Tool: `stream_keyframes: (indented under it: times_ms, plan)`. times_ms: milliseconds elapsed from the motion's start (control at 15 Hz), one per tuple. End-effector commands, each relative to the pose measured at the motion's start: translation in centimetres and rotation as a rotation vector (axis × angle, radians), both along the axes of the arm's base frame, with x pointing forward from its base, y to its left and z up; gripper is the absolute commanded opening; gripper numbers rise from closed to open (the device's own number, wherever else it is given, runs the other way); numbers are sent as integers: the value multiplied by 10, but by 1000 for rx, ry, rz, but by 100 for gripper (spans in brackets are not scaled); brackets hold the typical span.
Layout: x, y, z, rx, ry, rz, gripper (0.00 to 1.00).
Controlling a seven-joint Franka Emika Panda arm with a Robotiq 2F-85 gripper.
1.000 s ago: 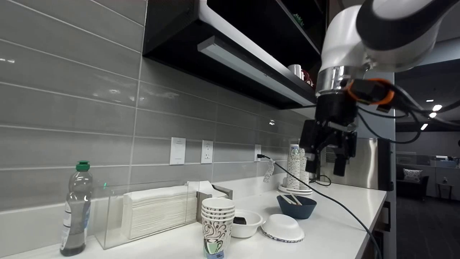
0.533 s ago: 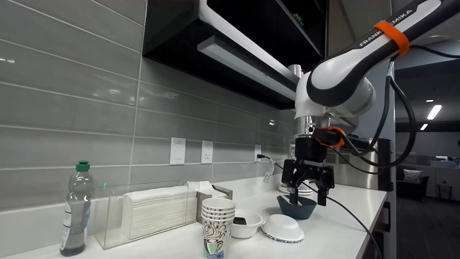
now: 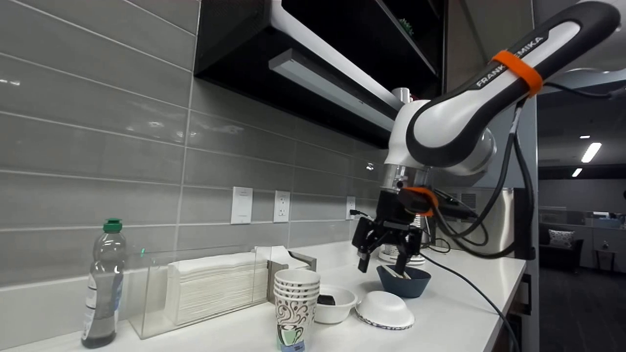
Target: Pick up the round black object from the white bowl and put it in the blue bowl
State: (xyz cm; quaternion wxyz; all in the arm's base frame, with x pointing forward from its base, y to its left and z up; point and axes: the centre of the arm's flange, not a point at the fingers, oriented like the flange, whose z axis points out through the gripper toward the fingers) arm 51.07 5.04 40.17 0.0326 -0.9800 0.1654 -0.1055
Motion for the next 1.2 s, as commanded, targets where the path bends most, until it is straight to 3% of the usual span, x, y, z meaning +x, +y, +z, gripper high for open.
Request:
stream_keyframes:
  times_ms: [0, 333, 600, 933, 1133]
  plan:
    - [65, 22, -35, -95, -129, 74, 100]
    - [135, 34, -58, -180, -162, 256, 100]
    - [170, 30, -63, -219, -161, 357, 100]
    - [174, 22, -86, -178, -89, 410, 100]
    - [175, 14, -92, -157, -68, 396, 93]
